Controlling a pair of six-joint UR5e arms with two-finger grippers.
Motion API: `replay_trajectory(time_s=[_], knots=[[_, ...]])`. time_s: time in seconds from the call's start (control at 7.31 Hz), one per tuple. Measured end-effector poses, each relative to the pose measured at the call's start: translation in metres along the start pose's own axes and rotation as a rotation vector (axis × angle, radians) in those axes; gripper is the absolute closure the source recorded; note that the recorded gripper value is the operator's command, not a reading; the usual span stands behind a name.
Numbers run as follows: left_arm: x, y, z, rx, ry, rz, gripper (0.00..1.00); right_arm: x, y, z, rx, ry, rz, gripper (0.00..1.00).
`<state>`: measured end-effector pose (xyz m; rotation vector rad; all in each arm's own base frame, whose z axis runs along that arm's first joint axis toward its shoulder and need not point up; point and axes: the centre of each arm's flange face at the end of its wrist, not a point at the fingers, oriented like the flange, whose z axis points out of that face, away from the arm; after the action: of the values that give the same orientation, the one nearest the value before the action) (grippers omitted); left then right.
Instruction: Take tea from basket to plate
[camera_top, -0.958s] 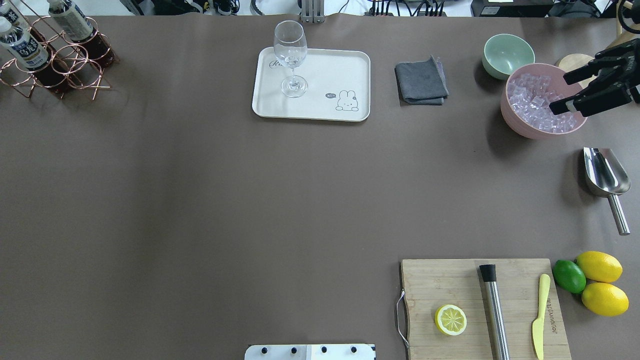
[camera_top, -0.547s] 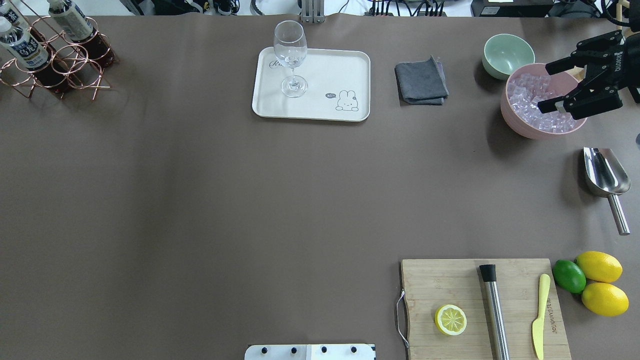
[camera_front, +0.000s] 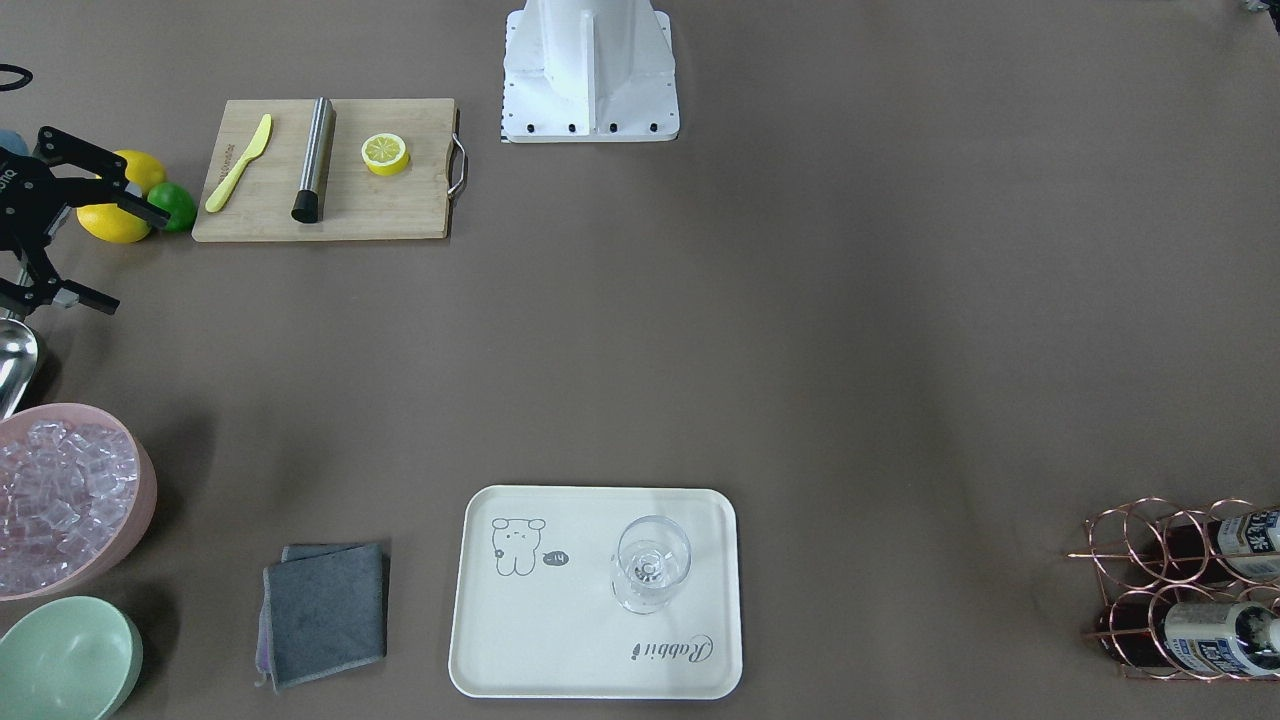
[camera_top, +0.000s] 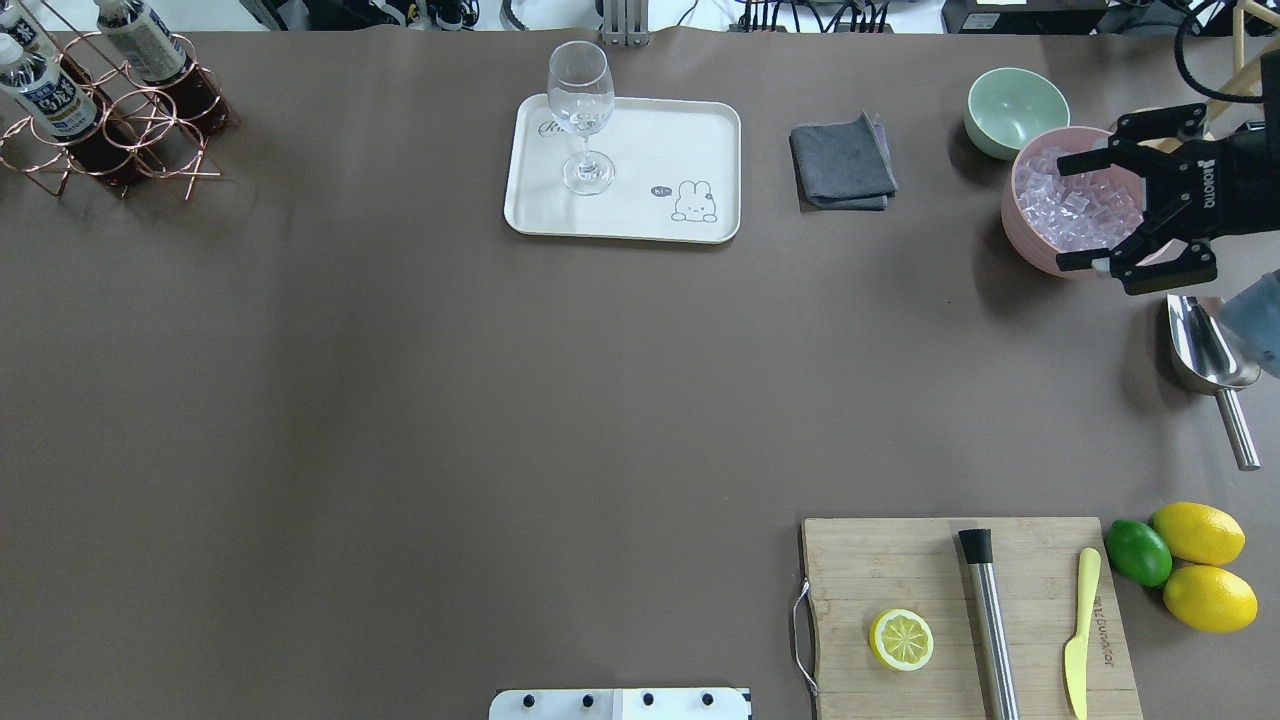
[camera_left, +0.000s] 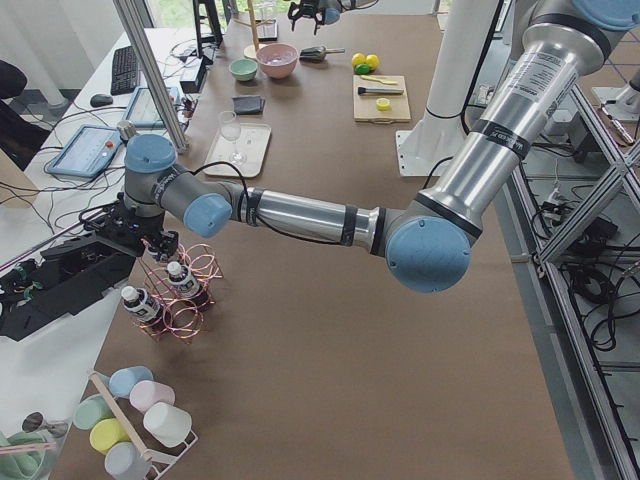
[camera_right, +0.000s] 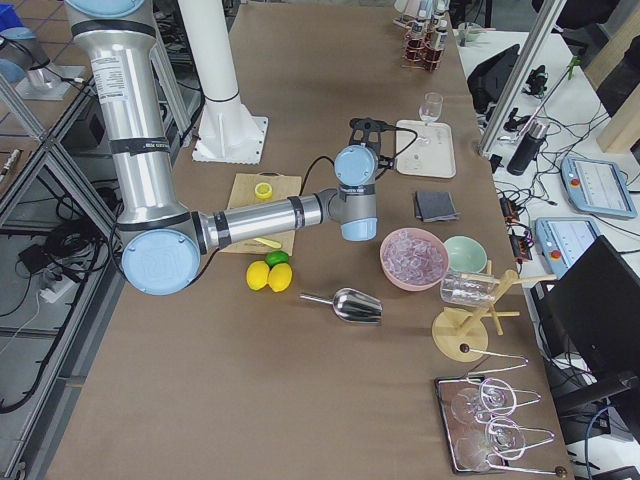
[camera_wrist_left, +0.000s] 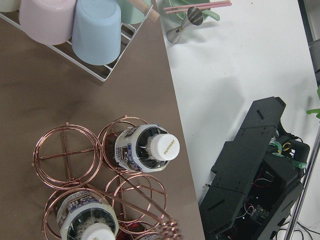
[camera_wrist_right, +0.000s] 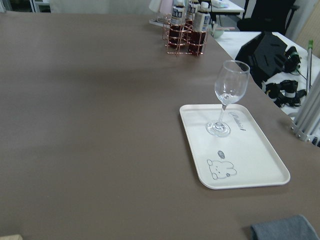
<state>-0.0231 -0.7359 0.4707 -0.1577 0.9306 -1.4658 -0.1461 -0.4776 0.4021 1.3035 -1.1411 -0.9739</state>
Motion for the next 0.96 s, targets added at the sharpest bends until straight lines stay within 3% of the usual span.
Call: replay_trajectory(time_s=[0.14,0.41,0.55,0.68,0.82,0.96], knots=[[0.000,0.005,0.006,0.001,0.006,-0.004,0.14,-0.017,0.003,0.016,0.078,-0.012,-0.011,0.00],[0.001,0.010,0.010,-0.003,0.018,-0.019,0.42,-0.067,0.016,0.077,0.330,-0.039,0.075,0.00],[0.001,0.012,0.011,-0.005,0.020,-0.021,0.49,-0.086,0.014,0.109,0.444,-0.067,0.095,0.00],[0.001,0.015,0.012,-0.008,0.023,-0.022,0.69,-0.095,0.000,0.133,0.519,-0.091,0.086,0.00],[0.001,0.019,0.015,-0.014,0.031,-0.029,1.00,-0.099,-0.010,0.148,0.549,-0.107,0.079,0.00],[0.001,0.022,0.015,-0.017,0.038,-0.033,1.00,-0.102,-0.017,0.159,0.562,-0.118,0.068,0.00]])
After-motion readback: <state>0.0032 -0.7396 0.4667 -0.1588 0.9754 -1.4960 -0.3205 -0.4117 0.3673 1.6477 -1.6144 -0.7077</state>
